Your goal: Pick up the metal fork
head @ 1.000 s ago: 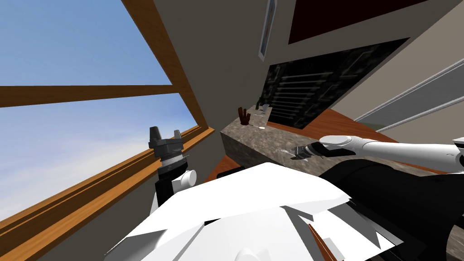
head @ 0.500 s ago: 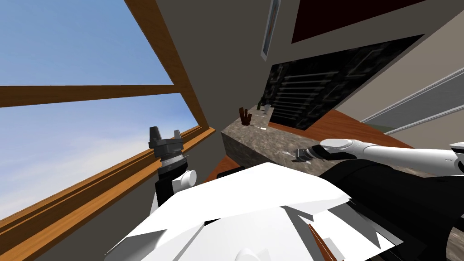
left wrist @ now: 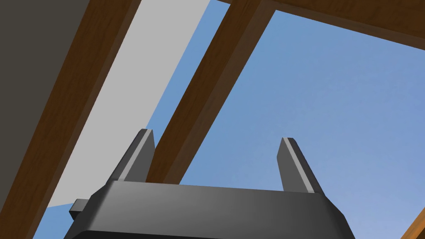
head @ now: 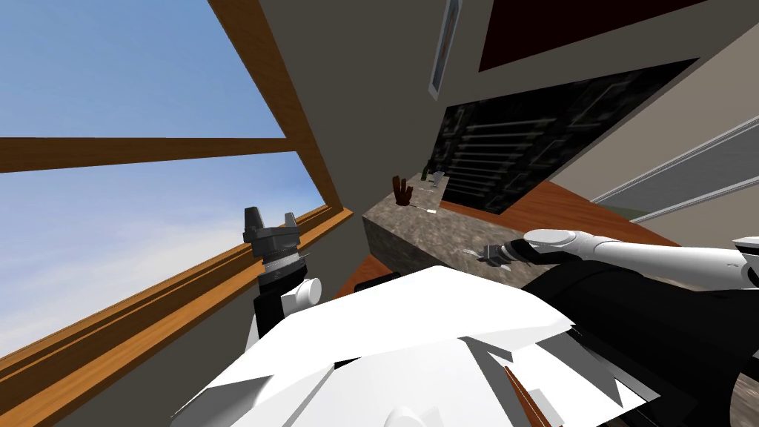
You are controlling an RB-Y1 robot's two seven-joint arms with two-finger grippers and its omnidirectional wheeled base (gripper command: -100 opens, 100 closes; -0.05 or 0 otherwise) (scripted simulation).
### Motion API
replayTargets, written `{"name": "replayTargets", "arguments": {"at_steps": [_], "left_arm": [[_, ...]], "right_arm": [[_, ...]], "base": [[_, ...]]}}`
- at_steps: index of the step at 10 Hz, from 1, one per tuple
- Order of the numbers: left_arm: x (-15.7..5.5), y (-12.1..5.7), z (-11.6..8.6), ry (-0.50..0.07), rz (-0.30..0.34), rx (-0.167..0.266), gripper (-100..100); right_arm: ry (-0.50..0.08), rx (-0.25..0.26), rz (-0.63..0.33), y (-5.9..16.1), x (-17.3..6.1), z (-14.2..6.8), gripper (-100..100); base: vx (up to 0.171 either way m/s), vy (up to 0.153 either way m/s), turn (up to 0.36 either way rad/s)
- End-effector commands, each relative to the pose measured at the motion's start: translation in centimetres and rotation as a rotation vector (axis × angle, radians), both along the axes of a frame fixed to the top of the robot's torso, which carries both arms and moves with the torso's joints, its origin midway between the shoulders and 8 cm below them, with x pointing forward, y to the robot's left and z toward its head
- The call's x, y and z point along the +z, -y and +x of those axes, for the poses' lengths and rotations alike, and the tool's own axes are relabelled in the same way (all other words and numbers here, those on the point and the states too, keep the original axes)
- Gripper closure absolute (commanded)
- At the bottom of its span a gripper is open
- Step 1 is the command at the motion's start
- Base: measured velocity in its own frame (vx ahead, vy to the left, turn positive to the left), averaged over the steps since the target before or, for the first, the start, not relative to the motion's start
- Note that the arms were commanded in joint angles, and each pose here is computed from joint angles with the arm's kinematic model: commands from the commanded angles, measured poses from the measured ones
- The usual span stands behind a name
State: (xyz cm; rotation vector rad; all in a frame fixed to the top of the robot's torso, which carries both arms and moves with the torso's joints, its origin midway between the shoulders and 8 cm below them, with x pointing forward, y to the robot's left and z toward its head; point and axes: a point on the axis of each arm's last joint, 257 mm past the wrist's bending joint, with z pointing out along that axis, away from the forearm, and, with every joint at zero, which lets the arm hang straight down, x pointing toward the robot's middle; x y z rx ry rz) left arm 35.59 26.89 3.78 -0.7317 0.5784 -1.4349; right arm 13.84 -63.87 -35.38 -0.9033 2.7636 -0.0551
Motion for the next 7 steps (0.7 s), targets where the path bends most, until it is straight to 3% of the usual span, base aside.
{"name": "replayTargets", "arguments": {"at_steps": [1,2,3,4,6,7], "left_arm": [[0.0,0.0,0.0,0.0,0.0,0.0,0],[0.0,0.0,0.0,0.0,0.0,0.0,0],[0.0,0.0,0.0,0.0,0.0,0.0,0],[0.0,0.0,0.0,0.0,0.0,0.0,0],[0.0,0.0,0.0,0.0,0.0,0.0,0],[0.0,0.0,0.0,0.0,0.0,0.0,0]], "right_arm": [[0.0,0.0,0.0,0.0,0.0,0.0,100],[0.0,0.0,0.0,0.0,0.0,0.0,100],[0.0,0.0,0.0,0.0,0.0,0.0,0],[0.002,0.01,0.0,0.4,1.2,1.0,100],[0.002,0.012,-0.002,0.3,1.3,1.1,100],[0.002,0.013,-0.001,0.3,1.4,1.1,0]], "base": [[0.0,0.0,0.0],[0.0,0.0,0.0],[0.0,0.0,0.0],[-0.018,0.006,-0.104],[-0.018,0.009,-0.062],[0.0,0.0,0.0]]}}
